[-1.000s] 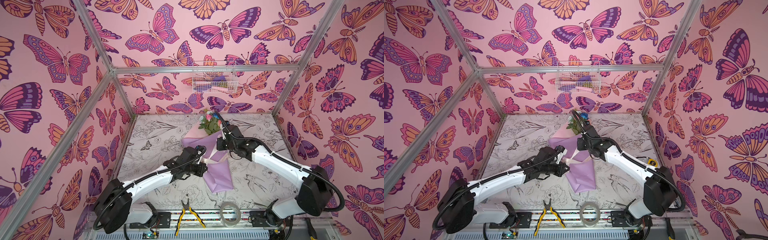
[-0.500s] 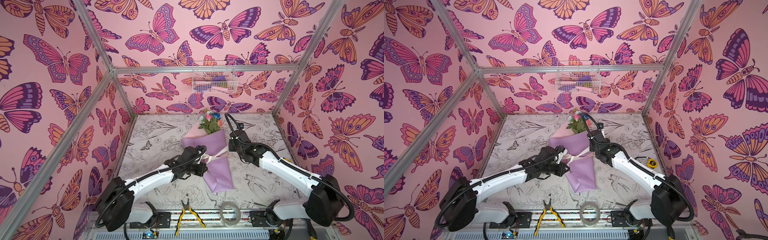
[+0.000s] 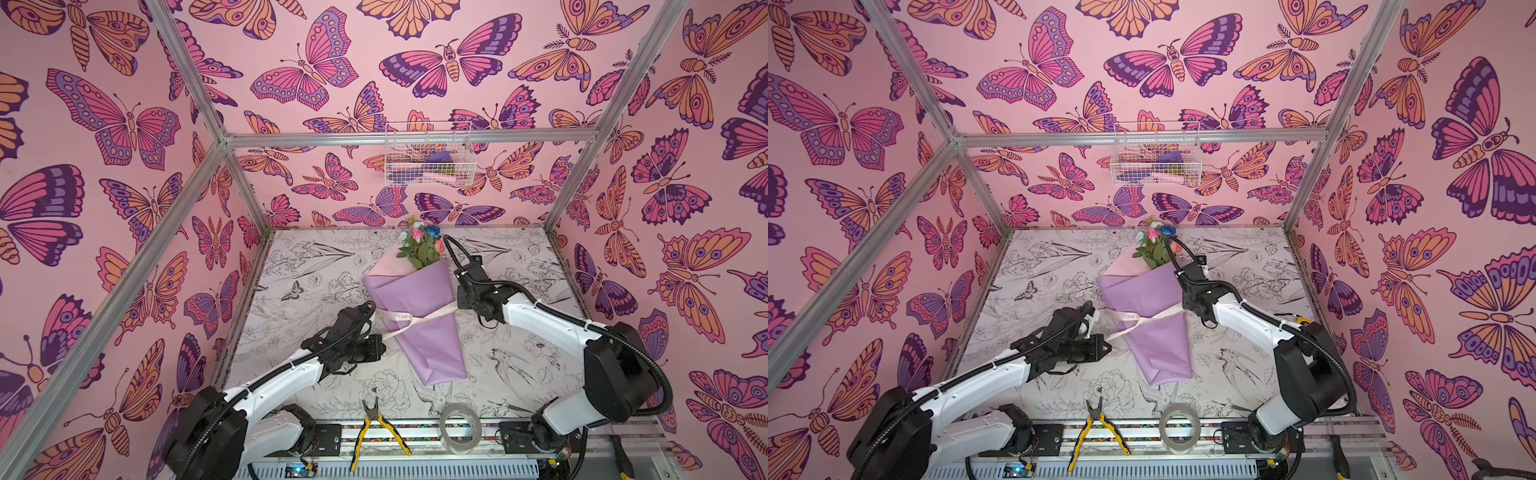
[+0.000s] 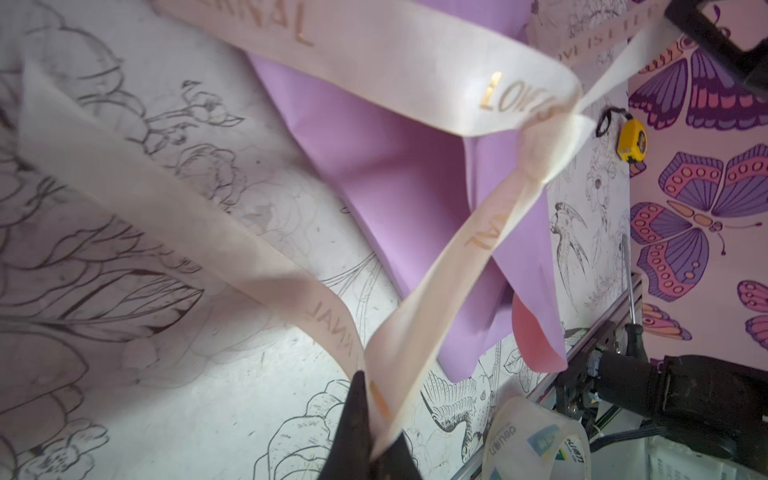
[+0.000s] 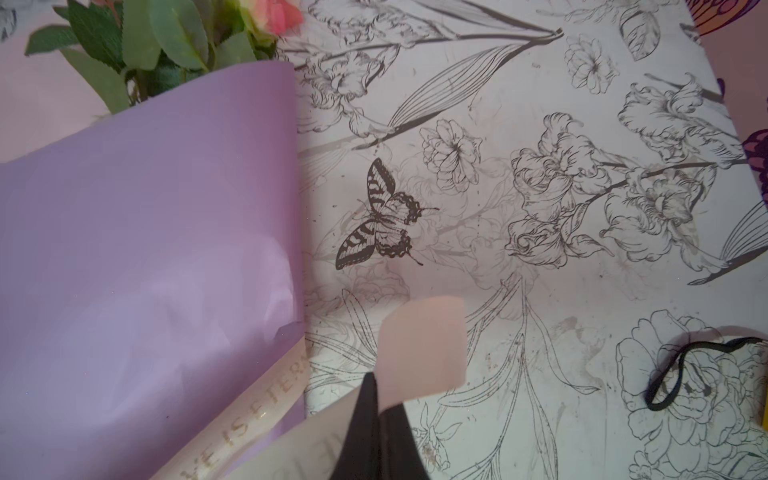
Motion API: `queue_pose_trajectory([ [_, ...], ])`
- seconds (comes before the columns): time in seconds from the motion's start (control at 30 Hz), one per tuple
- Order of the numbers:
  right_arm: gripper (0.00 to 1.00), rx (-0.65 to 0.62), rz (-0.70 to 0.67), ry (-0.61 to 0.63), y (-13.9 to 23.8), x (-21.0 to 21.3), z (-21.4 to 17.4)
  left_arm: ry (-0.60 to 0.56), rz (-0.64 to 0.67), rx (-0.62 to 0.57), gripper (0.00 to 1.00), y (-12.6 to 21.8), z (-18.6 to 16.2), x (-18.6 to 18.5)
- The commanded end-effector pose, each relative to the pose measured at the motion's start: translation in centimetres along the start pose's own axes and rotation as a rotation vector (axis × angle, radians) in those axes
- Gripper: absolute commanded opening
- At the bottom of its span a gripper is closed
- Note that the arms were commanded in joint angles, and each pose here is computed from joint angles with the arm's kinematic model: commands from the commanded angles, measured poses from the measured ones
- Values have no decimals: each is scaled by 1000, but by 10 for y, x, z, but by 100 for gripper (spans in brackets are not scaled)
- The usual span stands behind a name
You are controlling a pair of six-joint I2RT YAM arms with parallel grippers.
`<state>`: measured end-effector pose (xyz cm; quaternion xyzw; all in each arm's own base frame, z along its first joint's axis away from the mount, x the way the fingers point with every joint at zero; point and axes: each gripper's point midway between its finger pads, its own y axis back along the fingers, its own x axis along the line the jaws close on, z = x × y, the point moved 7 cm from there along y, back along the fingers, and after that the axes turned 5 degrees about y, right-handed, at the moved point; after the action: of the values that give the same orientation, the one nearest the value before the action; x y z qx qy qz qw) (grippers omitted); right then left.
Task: Tie the bouquet of fake flowers
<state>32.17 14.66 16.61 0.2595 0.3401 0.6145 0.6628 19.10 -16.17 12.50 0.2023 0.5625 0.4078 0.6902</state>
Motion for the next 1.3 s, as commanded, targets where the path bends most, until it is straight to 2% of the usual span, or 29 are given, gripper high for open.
queue_pose_trajectory([
  [0.0,0,37,-29,3,-5,1,4,104,31,-10,0,0,-4,17],
  [0.27,0,90,-223,48,-22,-11,1,273,35,-43,0,-2,-3,45],
  [0.57,0,146,-341,51,-36,-26,-7,395,12,-77,0,4,0,56],
  [0.63,0,147,-351,47,-36,-32,-5,437,23,-74,0,4,-10,68],
  [0.87,0,173,-354,-6,-39,-59,-2,545,41,-185,0,27,-7,85],
  [1.27,0,222,-379,-82,-46,-92,-7,697,44,-269,0,42,-2,112],
])
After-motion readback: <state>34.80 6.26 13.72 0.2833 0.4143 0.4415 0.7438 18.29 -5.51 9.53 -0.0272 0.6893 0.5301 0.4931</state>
